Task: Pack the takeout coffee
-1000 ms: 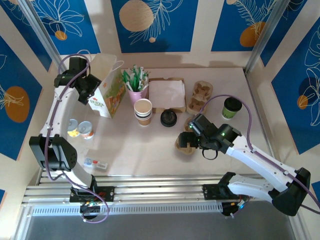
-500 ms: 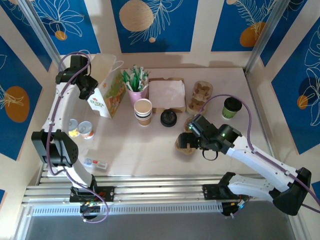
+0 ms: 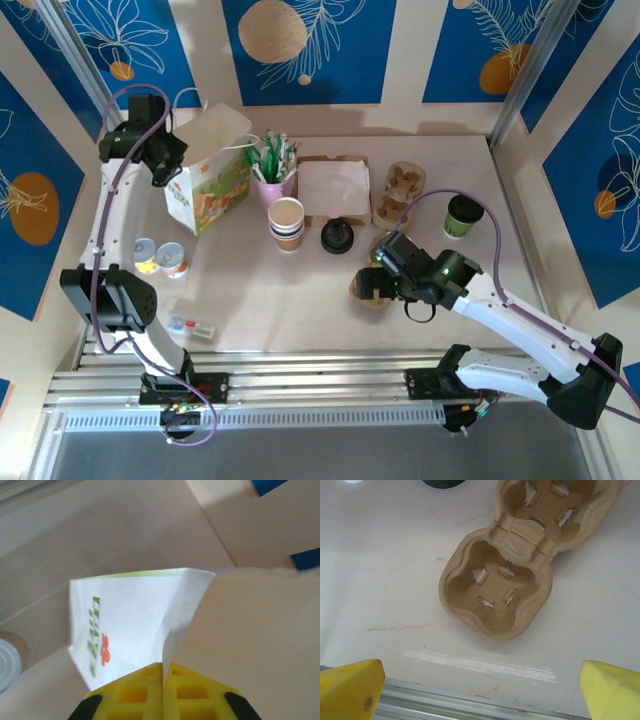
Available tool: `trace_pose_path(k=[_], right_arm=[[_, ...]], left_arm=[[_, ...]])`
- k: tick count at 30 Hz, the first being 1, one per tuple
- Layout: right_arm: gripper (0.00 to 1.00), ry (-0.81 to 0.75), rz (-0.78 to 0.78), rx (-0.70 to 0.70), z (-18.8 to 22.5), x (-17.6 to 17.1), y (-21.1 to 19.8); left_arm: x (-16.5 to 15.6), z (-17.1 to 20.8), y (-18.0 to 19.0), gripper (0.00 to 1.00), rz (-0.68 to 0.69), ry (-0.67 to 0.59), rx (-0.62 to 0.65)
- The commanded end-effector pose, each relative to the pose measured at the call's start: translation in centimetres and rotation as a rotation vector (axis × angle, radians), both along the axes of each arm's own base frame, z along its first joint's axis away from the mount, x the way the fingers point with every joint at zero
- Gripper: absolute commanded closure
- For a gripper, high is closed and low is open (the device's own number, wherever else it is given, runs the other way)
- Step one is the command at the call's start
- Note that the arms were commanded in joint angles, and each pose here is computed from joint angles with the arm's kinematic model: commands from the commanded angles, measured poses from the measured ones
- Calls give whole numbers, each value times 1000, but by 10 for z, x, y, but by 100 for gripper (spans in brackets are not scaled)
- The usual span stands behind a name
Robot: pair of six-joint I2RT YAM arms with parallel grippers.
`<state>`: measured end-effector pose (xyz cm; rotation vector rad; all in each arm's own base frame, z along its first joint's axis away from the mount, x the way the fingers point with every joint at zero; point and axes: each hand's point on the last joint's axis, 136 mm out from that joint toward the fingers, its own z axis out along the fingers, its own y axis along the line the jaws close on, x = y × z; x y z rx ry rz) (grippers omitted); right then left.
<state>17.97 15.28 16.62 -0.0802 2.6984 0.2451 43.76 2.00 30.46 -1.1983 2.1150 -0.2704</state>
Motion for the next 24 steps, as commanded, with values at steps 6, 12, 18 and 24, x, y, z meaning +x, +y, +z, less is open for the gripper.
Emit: trace_pose_path(k=[6,12,18,24], right_arm=[[0,-43,-1,-3,18,2,-1],[0,-62,0,2,24,5,0],[1,-66,4,2,30,3,1],[1,-110,-8,-19,43,4,-11]], left_arm=[[-16,95,-3,100,-43,-230,-40],[-55,153,-15,100,-93,-390,-81],[-103,193,-6,100,-65,-479,-15],[-148,202,-24,100,-132,-528,-48]])
